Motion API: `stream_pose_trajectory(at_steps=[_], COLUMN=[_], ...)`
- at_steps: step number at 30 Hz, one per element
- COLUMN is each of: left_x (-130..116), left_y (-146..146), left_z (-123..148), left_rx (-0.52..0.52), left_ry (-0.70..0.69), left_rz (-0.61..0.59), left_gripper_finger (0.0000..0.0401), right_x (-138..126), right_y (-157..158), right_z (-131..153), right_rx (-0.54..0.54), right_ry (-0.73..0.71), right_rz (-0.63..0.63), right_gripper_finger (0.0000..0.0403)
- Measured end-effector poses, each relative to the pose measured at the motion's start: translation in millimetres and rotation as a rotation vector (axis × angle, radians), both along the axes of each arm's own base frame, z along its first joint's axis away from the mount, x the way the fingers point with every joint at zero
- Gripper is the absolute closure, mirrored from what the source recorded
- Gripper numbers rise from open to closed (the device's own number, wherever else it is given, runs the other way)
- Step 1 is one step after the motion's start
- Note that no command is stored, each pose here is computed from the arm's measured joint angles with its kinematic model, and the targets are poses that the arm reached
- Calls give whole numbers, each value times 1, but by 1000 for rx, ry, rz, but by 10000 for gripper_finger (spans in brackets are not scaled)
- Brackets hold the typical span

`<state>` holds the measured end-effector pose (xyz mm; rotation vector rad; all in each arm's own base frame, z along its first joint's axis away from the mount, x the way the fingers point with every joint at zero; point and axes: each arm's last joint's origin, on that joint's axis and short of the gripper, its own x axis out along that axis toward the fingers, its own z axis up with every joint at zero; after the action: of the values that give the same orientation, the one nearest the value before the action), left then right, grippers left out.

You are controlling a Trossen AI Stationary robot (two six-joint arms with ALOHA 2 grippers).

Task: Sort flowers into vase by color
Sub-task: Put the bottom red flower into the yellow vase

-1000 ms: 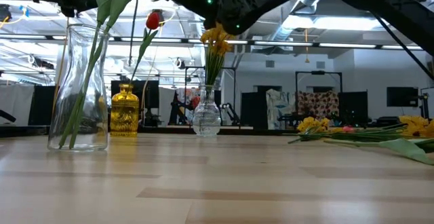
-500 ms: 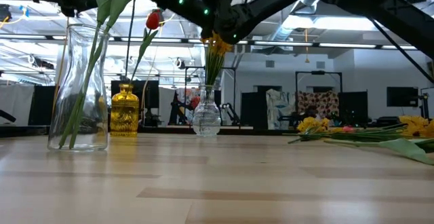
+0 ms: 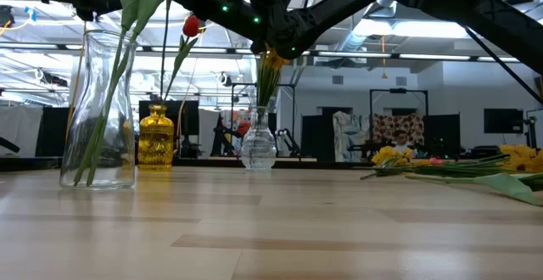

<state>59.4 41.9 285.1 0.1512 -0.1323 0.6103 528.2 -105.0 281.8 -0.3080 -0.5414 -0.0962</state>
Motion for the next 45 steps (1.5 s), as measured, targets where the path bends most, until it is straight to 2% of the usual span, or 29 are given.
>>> stream_pose_trajectory(at_steps=[16,36,45], left_x=[0,0,0], left_y=[0,0,0], left_z=[0,0,0], left_rx=[-5,-4,-4], left_ry=[-3,-3,-3], left_rz=[2,2,2], left_gripper_finger=[195,195,195], right_x=[2,10,10], right_y=[0,-3,-3], right_z=[-5,-26,-28], right_rx=[9,61,65], right_ry=[38,263,286], right_rz=[0,-13,-13], right_gripper_finger=[377,359,358])
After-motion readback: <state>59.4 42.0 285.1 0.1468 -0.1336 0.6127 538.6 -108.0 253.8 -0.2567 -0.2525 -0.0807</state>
